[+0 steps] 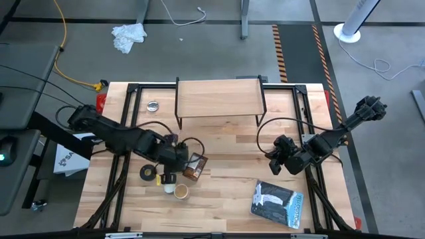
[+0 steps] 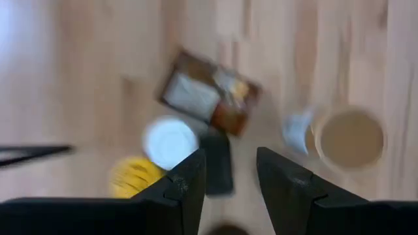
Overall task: Shelf spices
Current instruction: Adjust the shelf
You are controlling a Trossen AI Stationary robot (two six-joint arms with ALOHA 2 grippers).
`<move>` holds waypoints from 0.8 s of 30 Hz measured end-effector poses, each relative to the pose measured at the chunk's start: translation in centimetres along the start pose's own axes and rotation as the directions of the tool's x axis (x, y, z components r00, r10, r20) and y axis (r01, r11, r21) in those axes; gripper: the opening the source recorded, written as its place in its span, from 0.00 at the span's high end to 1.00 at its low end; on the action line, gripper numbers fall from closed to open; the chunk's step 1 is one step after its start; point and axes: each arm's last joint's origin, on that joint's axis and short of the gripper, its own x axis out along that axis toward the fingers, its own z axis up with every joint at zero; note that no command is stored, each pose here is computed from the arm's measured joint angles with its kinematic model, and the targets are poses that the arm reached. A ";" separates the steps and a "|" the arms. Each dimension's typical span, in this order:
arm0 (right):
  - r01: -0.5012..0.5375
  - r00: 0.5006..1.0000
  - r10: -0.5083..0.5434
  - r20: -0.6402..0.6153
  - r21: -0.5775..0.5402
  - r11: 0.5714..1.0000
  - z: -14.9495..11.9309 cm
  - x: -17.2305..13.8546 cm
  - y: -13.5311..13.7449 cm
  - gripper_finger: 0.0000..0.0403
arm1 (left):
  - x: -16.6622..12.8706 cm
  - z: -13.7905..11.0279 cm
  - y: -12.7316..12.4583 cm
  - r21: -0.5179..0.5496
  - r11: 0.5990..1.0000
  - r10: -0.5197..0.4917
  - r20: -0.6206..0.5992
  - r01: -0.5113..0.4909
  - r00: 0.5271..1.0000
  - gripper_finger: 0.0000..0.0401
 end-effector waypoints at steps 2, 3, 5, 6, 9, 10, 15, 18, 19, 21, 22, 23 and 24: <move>0.002 1.000 -0.002 0.000 -0.002 1.000 0.0 0.0 0.0 1.00 | 1.5 -0.4 -0.4 0.014 0.998 -0.055 -0.087 0.057 0.995 0.67; 0.001 1.000 -0.001 0.001 -0.002 1.000 0.0 0.0 0.0 1.00 | 2.1 -0.5 -0.5 0.009 0.998 -0.068 -0.120 0.070 0.990 0.67; 0.002 1.000 -0.002 0.000 -0.002 1.000 0.0 0.0 0.0 1.00 | 2.9 -0.7 -0.6 -0.023 0.998 -0.062 -0.158 0.059 0.985 0.67; 0.002 1.000 -0.002 0.000 -0.002 1.000 0.0 0.0 0.0 1.00 | 3.1 -0.7 -0.6 -0.038 0.998 -0.057 -0.160 0.051 0.985 0.67; 0.002 1.000 -0.002 0.000 -0.003 1.000 0.0 0.0 0.0 1.00 | 3.3 -0.5 -0.6 -0.052 0.999 -0.023 -0.138 0.016 0.990 0.67; 0.002 1.000 -0.002 0.001 -0.003 1.000 0.0 0.0 0.0 1.00 | 3.3 -0.4 -0.6 -0.051 0.999 -0.017 -0.126 0.011 0.992 0.67; 0.002 1.000 -0.002 -0.002 -0.003 1.000 0.0 0.0 0.0 1.00 | 3.3 -0.4 -0.5 -0.044 0.999 0.000 -0.119 -0.005 0.993 0.67; 0.001 1.000 -0.001 -0.003 -0.004 1.000 0.0 0.0 0.0 1.00 | 3.3 -0.3 -0.5 -0.053 0.999 0.007 -0.106 -0.013 0.994 0.67; -0.001 1.000 0.001 -0.003 -0.009 1.000 0.0 0.0 0.0 1.00 | 3.3 -0.2 -0.5 -0.065 0.998 0.008 -0.098 -0.014 0.995 0.67; -0.030 0.999 0.030 -0.020 -0.024 0.999 0.0 0.0 0.2 1.00 | 3.3 -0.1 -0.7 -0.100 0.995 0.010 -0.077 -0.018 0.997 0.67; -0.053 0.998 0.052 -0.035 -0.034 0.998 0.0 0.0 0.4 1.00 | 3.3 0.0 -0.8 -0.122 0.992 0.018 -0.060 -0.025 0.998 0.67; -0.077 0.996 0.075 -0.055 -0.040 0.996 0.1 -0.2 0.6 1.00 | 3.3 0.1 -1.0 -0.150 0.988 0.029 -0.031 -0.034 0.999 0.67; -0.100 0.993 0.097 -0.071 -0.046 0.994 0.2 -0.3 0.9 1.00 | 3.3 0.3 -1.2 -0.179 0.983 0.045 0.007 -0.043 0.999 0.67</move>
